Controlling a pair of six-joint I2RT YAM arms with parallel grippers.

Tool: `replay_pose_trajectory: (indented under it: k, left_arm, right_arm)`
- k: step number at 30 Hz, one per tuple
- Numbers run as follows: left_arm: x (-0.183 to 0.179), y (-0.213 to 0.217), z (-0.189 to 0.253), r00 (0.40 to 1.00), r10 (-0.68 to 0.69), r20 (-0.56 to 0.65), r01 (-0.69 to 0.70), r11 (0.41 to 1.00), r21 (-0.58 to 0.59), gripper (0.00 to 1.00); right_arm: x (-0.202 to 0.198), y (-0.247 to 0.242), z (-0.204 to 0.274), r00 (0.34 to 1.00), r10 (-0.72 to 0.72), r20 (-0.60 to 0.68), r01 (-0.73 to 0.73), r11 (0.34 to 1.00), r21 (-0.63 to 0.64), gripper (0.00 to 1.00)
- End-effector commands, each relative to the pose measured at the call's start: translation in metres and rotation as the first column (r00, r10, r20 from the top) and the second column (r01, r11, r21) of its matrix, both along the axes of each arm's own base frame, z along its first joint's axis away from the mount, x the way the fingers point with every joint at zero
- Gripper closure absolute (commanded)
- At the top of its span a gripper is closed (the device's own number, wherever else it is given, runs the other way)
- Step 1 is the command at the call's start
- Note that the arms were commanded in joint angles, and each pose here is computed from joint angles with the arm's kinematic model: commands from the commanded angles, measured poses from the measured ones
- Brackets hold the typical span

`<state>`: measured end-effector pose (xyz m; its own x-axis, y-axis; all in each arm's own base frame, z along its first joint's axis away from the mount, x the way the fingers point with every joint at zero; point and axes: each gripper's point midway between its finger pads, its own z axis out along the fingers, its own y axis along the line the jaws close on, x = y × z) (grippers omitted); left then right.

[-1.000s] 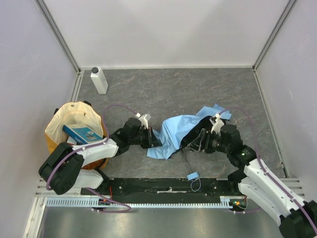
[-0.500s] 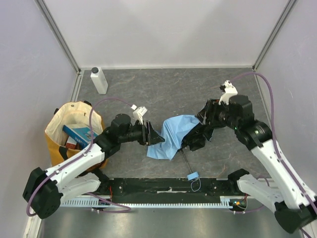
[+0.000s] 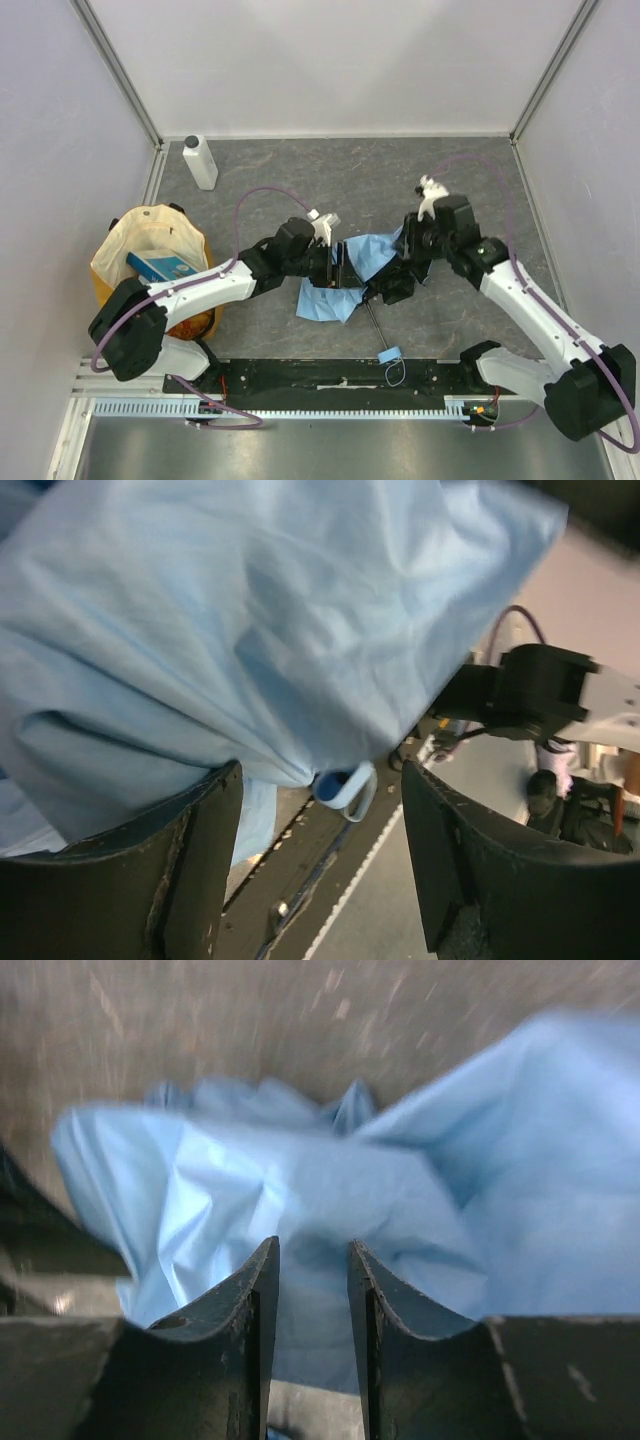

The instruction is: Put away the umbrella

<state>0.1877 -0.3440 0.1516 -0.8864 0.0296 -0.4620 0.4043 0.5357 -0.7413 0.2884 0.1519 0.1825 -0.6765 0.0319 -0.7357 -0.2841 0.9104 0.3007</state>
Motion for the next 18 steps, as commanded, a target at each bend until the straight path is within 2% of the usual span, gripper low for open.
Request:
replay_pose_trajectory:
  k: [1, 2, 4, 6, 7, 13, 18]
  left_arm:
    - [0.007, 0.013, -0.034, 0.999, 0.039, 0.029, -0.041, 0.994, 0.1, 0.3]
    - [0.007, 0.017, -0.042, 0.999, 0.043, 0.024, -0.045, 0.991, 0.123, 0.34]
    - [0.007, 0.024, -0.06, 0.999, 0.05, 0.01, -0.051, 0.984, 0.17, 0.48]
    - [0.008, 0.035, -0.074, 0.998, 0.067, -0.009, -0.063, 0.976, 0.207, 0.67]
    - [0.008, 0.041, -0.08, 0.997, 0.074, -0.014, -0.07, 0.972, 0.224, 0.72]
    - [0.001, 0.062, -0.1, 0.997, 0.08, -0.021, -0.07, 0.951, 0.3, 0.85]
    - [-0.006, 0.058, -0.091, 0.998, 0.06, -0.009, -0.056, 0.973, 0.222, 0.87]
  right_arm:
    - [-0.046, 0.031, -0.039, 0.991, 0.128, -0.047, -0.122, 0.986, 0.112, 0.61]
    - [-0.054, 0.033, -0.049, 0.99, 0.123, -0.066, -0.113, 0.984, 0.139, 0.61]
    - [-0.069, 0.035, -0.072, 0.987, 0.129, -0.091, -0.109, 0.975, 0.195, 0.61]
    - [-0.076, 0.036, -0.08, 0.987, 0.126, -0.097, -0.101, 0.968, 0.232, 0.6]
    - [-0.078, 0.035, -0.081, 0.987, 0.129, -0.095, -0.104, 0.967, 0.232, 0.59]
    - [-0.074, 0.037, -0.052, 0.985, 0.161, -0.066, -0.144, 0.967, 0.211, 0.52]
    - [-0.072, 0.047, 0.005, 0.984, 0.179, 0.001, -0.172, 0.943, 0.284, 0.45]
